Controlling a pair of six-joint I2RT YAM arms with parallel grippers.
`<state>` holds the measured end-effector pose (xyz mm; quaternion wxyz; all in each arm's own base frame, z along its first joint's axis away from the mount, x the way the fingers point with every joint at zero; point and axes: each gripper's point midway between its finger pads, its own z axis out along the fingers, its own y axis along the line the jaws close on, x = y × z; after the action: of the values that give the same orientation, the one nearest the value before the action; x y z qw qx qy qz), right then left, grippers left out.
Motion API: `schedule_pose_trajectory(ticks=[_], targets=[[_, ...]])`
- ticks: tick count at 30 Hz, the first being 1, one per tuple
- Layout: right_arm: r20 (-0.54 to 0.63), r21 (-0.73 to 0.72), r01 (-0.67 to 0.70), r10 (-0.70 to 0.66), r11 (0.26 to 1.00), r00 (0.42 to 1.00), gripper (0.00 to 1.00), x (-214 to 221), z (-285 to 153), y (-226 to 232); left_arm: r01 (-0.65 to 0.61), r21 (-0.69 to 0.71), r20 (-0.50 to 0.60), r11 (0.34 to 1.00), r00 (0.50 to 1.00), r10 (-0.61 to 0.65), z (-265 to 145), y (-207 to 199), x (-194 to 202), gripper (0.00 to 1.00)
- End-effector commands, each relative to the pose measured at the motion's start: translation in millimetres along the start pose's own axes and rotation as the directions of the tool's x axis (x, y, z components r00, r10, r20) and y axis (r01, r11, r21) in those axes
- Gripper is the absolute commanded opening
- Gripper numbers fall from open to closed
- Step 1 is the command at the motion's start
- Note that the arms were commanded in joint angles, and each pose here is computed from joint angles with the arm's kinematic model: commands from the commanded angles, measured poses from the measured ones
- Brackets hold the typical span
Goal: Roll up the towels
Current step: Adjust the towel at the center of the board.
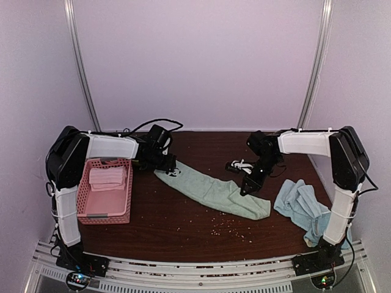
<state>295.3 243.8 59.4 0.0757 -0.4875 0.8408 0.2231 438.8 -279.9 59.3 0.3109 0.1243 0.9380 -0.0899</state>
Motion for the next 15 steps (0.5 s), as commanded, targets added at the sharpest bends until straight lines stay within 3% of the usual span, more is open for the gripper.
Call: schedule_pose_trajectory(ticks=[1, 5, 7, 15], targets=[[0.099, 0.186, -0.098, 0.08, 0.978, 0.992, 0.0, -4.9, -76.2, -54.4, -0.003, -0.019, 0.083, 1.0, 0.997, 0.005, -26.0, 7.5, -28.6, 0.6], [0.261, 0.4, -0.276, 0.18, 0.874, 0.948, 0.0, -5.8, -137.9, -120.5, 0.027, -0.008, 0.111, 1.0, 0.993, -0.026, -31.7, 14.6, -37.5, 0.58], [0.301, 0.439, -0.308, 0.184, 0.844, 0.935, 0.0, -5.1, -145.7, -132.9, 0.036, 0.041, 0.115, 0.998, 0.993, -0.041, -29.8, 11.4, -42.1, 0.51], [0.288, 0.34, -0.327, 0.233, 0.882, 0.929, 0.0, -2.4, -112.0, -133.5, -0.01, 0.275, 0.075, 0.962, 0.997, -0.011, -4.3, -28.7, -61.5, 0.44]])
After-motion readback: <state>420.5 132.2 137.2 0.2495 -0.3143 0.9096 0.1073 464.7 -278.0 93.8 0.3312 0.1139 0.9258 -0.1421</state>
